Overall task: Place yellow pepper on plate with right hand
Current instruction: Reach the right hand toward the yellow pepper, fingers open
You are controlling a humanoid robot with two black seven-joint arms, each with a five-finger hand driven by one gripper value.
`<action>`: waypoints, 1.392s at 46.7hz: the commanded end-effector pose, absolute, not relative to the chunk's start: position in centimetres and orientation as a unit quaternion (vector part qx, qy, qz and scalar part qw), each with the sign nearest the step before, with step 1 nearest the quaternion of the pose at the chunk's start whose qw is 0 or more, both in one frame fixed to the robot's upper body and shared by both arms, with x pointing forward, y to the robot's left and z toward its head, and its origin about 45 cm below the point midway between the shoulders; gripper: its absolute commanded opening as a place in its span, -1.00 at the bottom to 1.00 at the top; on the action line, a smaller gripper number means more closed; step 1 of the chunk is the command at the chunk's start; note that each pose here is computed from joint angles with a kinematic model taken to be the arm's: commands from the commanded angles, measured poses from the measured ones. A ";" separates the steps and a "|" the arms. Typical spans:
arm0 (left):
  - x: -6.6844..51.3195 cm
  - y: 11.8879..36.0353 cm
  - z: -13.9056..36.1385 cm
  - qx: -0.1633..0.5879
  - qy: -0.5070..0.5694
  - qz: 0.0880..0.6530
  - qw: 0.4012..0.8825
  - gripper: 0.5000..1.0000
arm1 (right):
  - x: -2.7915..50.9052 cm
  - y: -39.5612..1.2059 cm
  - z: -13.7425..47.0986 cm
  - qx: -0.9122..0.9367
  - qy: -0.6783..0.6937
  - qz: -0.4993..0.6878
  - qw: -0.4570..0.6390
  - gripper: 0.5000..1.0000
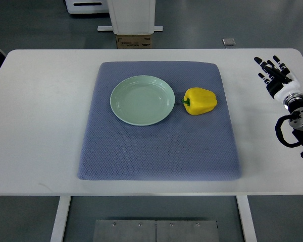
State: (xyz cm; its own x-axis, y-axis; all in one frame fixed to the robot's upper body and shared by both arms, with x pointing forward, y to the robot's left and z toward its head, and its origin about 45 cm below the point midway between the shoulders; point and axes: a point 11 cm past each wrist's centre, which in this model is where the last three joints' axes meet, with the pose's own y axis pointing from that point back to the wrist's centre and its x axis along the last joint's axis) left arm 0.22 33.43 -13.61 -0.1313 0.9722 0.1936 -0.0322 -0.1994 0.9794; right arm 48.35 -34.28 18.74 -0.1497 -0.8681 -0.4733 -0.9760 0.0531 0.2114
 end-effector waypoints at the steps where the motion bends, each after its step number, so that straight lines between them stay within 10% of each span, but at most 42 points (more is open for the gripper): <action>1: 0.2 33.4 -13.6 0.503 0.468 0.589 0.426 1.00 | 48.4 -34.6 19.0 -0.642 0.720 0.237 0.112 1.00; 31: 0.2 33.4 -13.6 0.503 0.468 0.589 0.426 1.00 | 48.6 -29.4 25.1 -0.764 0.626 0.128 0.085 1.00; 65: 0.2 33.4 -13.6 0.503 0.468 0.589 0.426 1.00 | 45.1 -26.3 22.5 -0.831 0.469 -0.217 -0.209 0.92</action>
